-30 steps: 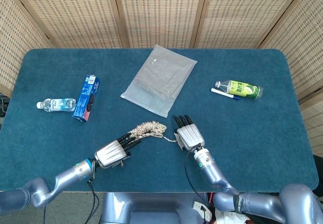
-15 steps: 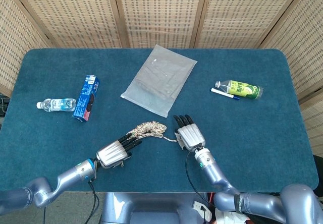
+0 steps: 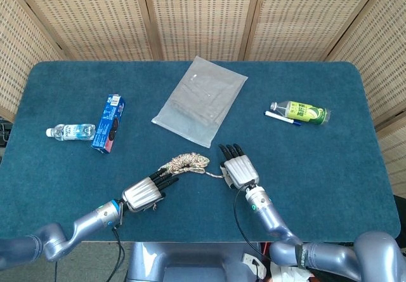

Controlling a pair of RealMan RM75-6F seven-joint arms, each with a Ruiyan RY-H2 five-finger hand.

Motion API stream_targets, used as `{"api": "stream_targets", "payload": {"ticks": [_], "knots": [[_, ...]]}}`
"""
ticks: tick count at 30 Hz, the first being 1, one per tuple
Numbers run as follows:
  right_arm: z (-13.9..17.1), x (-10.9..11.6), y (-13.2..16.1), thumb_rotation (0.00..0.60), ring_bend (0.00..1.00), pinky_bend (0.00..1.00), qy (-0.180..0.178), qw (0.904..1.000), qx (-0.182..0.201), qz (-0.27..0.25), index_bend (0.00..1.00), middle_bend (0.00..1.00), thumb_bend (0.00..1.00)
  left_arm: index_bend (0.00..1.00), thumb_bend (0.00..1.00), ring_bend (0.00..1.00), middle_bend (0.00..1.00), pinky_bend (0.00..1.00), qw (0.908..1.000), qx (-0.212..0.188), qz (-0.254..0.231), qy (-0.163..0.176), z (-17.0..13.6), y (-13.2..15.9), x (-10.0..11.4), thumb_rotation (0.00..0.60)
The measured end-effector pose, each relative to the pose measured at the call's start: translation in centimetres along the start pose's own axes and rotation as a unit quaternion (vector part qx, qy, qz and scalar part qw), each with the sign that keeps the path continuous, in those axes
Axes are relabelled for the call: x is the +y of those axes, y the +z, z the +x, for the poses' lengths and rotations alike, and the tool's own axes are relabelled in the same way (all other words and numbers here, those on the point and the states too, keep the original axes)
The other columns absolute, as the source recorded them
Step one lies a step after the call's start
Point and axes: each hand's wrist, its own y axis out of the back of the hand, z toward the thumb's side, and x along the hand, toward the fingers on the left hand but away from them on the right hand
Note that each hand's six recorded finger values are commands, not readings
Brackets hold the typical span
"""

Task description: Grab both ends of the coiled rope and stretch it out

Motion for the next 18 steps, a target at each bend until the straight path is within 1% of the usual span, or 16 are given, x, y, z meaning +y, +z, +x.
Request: {"api": "stream_targets", "payload": {"ticks": [7,14,18], "knots": [[0.04,0.1,0.07,0.6,0.0,0.0,-0.001,1.0,0.001,-0.001,0.7,0.0,0.65,0.68,0.5,0.0,0.0,0.0,1.0,0.002,-0.003,0.0,-0.04,0.0,0.22,0.6],[0.05,0.13,-0.05,0.6,0.0,0.0,-0.002,1.0,0.0,-0.002,0.7,0.0,0.65,0.76,0.51,0.0,0.0,0.0,1.0,0.008,-0.004,-0.001,-0.06,-0.21,0.11,0.6],[0.05,0.15,-0.13,0.6,0.0,0.0,-0.003,1.0,0.0,-0.002,0.7,0.0,0.65,0.78,0.52,0.0,0.0,0.0,0.9999,0.011,-0.006,-0.002,-0.14,-0.42,-0.03,0.6]]}}
